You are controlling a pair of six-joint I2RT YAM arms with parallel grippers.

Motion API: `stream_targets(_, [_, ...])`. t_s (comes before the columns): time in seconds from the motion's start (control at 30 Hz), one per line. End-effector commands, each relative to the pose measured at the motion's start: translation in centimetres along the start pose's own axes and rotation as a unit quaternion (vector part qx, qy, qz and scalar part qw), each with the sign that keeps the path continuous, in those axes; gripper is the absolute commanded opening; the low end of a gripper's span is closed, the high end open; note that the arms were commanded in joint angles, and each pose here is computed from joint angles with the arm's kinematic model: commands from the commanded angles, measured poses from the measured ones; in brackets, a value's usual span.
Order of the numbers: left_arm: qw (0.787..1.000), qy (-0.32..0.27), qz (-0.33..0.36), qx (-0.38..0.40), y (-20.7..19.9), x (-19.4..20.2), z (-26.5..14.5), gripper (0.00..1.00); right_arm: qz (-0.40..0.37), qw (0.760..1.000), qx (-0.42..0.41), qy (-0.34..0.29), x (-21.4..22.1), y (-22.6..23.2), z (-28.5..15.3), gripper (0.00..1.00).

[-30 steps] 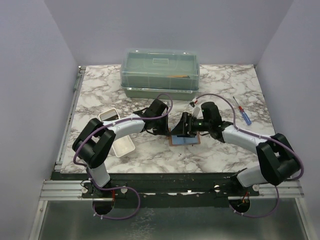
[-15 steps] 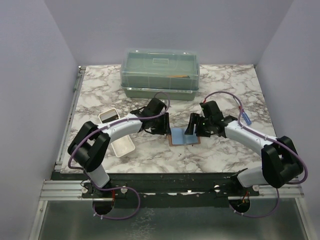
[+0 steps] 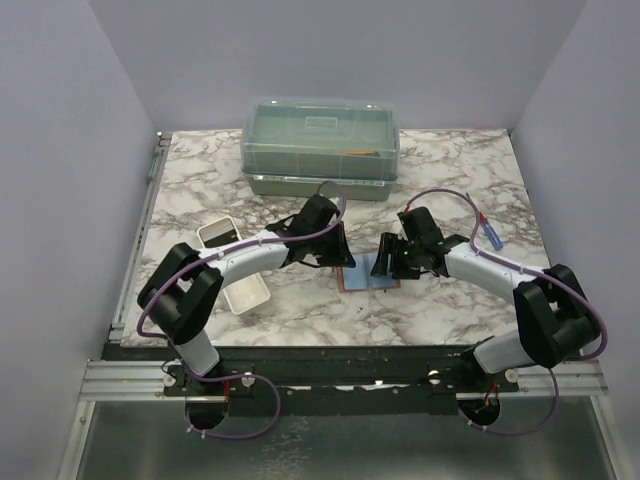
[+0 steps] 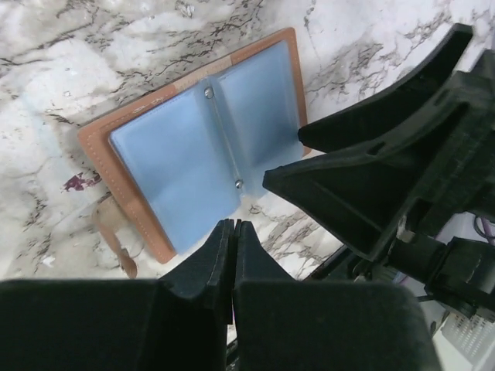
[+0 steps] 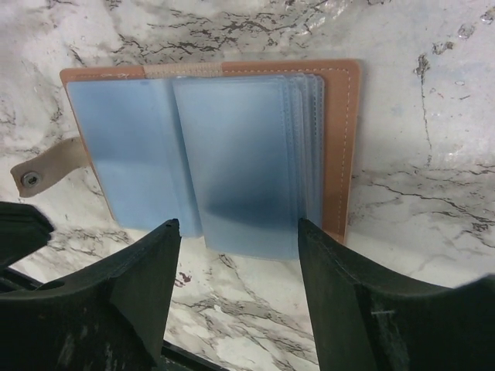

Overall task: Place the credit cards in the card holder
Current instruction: Open the card holder at the center of the board.

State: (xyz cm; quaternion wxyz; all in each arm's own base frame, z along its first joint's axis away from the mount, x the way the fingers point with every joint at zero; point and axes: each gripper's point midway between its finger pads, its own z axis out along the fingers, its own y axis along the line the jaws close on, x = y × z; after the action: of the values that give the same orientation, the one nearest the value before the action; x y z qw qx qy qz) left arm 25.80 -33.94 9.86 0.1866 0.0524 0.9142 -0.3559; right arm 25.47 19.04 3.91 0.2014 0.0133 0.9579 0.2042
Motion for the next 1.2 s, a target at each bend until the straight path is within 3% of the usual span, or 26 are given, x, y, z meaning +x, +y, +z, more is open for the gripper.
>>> stream_targets(0.0, [0.999, 0.027, -0.016, 0.006, 0.9, 1.6, 2.2, 0.00, -0.005, 1.000, -0.002, 0.003, 0.2, -0.1, 0.8, 0.65])
stream_targets(0.4, [0.995, 0.048, -0.028, -0.077, 6.5, 4.3, 4.1, 0.00, -0.014, 1.000, -0.020, -0.008, -0.7, 0.9, -0.1, 0.63])
stream_targets(0.83, [0.994, 0.055, -0.029, -0.093, 7.7, 5.0, 4.4, 0.00, -0.013, 0.988, -0.153, 0.004, -1.0, 5.8, 0.0, 0.63])
stream_targets(0.93, [0.994, 0.051, -0.026, -0.095, 7.7, 4.9, 4.2, 0.00, -0.003, 0.976, -0.215, 0.029, -0.7, 8.0, 0.3, 0.63])
stream_targets(1.07, [0.995, 0.038, -0.030, -0.092, 7.5, 4.0, 3.3, 0.00, -0.007, 0.926, -0.373, 0.054, -0.7, 13.0, -2.9, 0.64])
stream_targets(1.1, [0.995, 0.033, -0.033, -0.091, 7.5, 3.7, 2.9, 0.00, -0.011, 0.925, -0.377, 0.044, -1.0, 13.3, -3.5, 0.64])
stream_targets(1.17, [0.995, 0.025, -0.040, -0.088, 7.4, 3.1, 2.0, 0.00, -0.007, 0.967, -0.255, 0.012, -1.7, 9.8, -2.0, 0.68])
